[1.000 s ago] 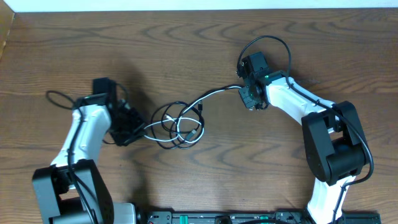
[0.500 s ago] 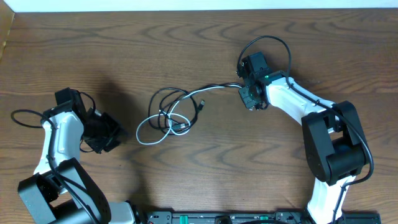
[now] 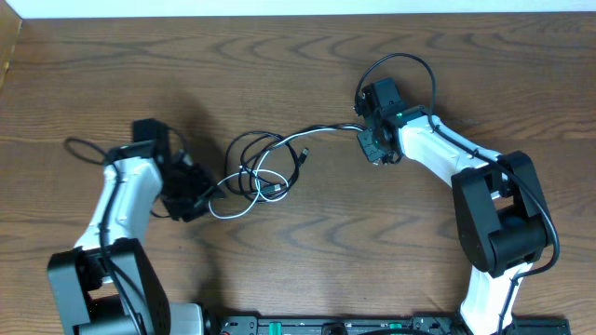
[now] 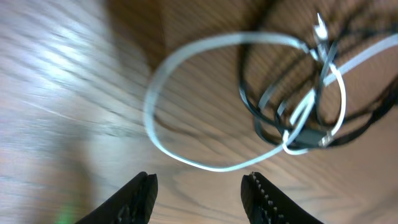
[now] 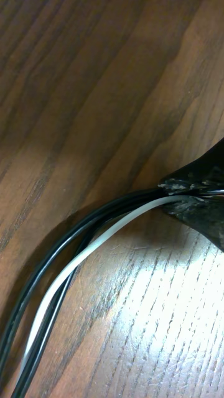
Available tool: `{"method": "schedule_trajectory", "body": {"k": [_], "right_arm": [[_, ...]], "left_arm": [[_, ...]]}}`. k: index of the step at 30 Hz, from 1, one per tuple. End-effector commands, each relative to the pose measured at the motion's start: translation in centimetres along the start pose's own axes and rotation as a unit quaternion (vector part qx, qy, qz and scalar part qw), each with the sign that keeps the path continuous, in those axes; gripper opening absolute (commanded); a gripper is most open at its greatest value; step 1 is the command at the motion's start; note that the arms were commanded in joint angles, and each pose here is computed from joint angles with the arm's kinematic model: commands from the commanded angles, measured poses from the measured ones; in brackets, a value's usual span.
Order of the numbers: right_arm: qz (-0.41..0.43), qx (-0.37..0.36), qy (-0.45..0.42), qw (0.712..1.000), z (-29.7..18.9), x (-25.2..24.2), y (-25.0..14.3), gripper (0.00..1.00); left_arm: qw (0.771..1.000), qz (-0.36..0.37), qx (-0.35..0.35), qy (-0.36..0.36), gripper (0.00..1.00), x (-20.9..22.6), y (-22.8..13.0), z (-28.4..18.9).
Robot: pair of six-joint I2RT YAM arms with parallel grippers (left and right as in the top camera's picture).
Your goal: Untangle cables
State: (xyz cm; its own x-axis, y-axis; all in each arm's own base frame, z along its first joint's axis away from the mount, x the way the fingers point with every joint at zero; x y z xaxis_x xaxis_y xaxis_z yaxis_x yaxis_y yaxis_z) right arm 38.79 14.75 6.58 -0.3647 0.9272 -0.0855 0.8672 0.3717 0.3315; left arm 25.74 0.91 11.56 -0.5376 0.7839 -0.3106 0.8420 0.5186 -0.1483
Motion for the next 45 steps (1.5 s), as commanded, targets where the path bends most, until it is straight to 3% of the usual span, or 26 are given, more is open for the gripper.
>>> {"method": "schedule_trajectory", "body": {"k": [1, 5, 10, 12, 15, 16, 25, 30, 34, 38, 42, 45], "right_arm": [[-0.008, 0.053, 0.022, 0.998, 2.6, 1.1, -2.7, 0.01], [-0.008, 0.053, 0.022, 0.998, 2.6, 1.1, -2.7, 0.01], [-0.008, 0.053, 0.022, 0.998, 2.6, 1.1, -2.7, 0.01], [-0.008, 0.053, 0.022, 0.998, 2.6, 1.1, -2.7, 0.01], [-0.008, 0.053, 0.022, 0.998, 2.6, 1.1, -2.7, 0.01], [-0.008, 0.053, 0.022, 0.998, 2.6, 1.1, -2.7, 0.01], [-0.008, 0.053, 0.022, 0.998, 2.6, 1.1, -2.7, 0.01], [-0.008, 0.053, 0.022, 0.998, 2.6, 1.1, -2.7, 0.01], [-0.008, 0.053, 0.022, 0.998, 2.6, 1.1, -2.7, 0.01], [-0.008, 0.053, 0.022, 0.998, 2.6, 1.1, -2.7, 0.01], [-0.008, 0.053, 0.022, 0.998, 2.6, 1.1, -2.7, 0.01], [-0.008, 0.053, 0.022, 0.998, 2.6, 1.1, -2.7, 0.01]], "left_arm": [[1.000, 0.021, 0.007, 0.017, 0.49, -1.6, -0.9, 0.8], [0.998, 0.053, -0.020, 0.030, 0.48, -3.6, -1.1, 1.7], [0.996, 0.070, -0.046, 0.019, 0.37, -6.5, -1.8, 2.7], [0.995, 0.066, -0.063, 0.032, 0.31, -7.0, -1.9, 2.9], [0.992, 0.069, -0.089, 0.059, 0.10, -7.4, -2.1, 3.2], [0.991, 0.071, -0.095, 0.066, 0.08, -7.5, -2.2, 3.2], [0.976, 0.071, -0.157, 0.135, 0.13, -6.7, -1.3, 3.1], [0.976, 0.068, -0.153, 0.139, 0.24, -6.7, -0.6, 4.3], [0.976, 0.065, -0.134, 0.158, 0.25, -6.2, -0.2, 6.2], [0.975, 0.060, -0.108, 0.183, 0.25, -5.2, -0.1, 7.9], [0.974, 0.058, -0.086, 0.203, 0.08, -3.7, 0.1, 7.8], [0.971, 0.060, -0.069, 0.222, 0.08, -2.3, 0.3, 7.2]]}}
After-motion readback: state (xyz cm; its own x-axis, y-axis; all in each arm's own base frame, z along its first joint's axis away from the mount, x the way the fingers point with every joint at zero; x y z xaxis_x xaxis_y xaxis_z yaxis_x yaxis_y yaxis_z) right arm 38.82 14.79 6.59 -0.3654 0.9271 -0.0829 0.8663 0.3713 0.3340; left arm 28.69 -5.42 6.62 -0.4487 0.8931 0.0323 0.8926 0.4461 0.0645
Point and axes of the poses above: each gripper's point midway between its finger pads, its own z axis out along the fingers, its own x axis along the line the jaws close on, y = z × x, the point moved 7 cm from there along -z, back along the fingers, and after that the axes turned 2 degrees about z, right-handed, at the moved point
